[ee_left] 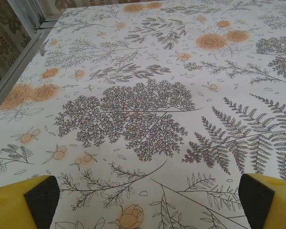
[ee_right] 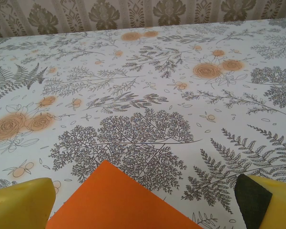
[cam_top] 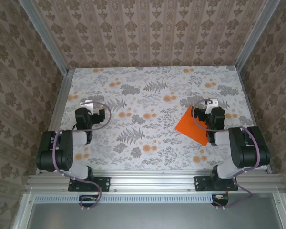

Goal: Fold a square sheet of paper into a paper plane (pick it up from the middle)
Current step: Move the square sheet of paper to the center of the table.

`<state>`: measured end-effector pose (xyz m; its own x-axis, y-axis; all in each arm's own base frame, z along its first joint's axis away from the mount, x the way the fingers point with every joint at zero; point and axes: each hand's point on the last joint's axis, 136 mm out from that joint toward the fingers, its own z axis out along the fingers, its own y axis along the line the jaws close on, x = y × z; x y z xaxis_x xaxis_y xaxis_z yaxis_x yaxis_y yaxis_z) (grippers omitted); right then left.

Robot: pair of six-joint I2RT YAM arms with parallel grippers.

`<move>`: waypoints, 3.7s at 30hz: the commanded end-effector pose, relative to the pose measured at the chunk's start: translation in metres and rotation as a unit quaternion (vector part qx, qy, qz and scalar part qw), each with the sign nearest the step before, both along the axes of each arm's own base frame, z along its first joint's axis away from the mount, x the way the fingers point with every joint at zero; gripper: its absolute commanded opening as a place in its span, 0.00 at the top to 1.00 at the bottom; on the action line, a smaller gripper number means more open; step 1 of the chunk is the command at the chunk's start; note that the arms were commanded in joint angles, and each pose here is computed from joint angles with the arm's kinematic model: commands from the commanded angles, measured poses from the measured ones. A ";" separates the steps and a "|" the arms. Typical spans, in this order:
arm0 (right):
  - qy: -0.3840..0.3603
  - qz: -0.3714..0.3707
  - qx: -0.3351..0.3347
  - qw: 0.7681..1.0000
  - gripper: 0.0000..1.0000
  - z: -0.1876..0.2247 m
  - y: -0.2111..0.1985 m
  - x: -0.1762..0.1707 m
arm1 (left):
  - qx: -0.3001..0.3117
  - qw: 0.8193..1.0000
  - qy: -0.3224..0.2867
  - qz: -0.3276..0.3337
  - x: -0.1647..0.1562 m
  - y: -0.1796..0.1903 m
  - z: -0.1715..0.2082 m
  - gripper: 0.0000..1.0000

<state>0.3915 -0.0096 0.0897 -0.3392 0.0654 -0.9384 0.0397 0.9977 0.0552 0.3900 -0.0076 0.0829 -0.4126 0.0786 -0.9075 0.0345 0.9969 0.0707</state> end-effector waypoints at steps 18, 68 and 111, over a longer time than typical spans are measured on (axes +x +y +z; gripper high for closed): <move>-0.023 0.002 0.001 1.000 0.00 0.012 0.002 0.008 | 0.011 1.000 -0.019 0.004 0.009 0.005 0.010 0.00; 0.387 -0.151 0.155 0.896 0.00 -0.028 0.053 -0.046 | -0.166 0.971 0.171 0.024 -0.024 -0.036 0.082 0.00; 0.442 0.052 -0.063 0.893 0.00 -0.009 0.195 -0.042 | -0.267 0.939 0.217 -0.019 -0.047 -0.108 0.052 0.00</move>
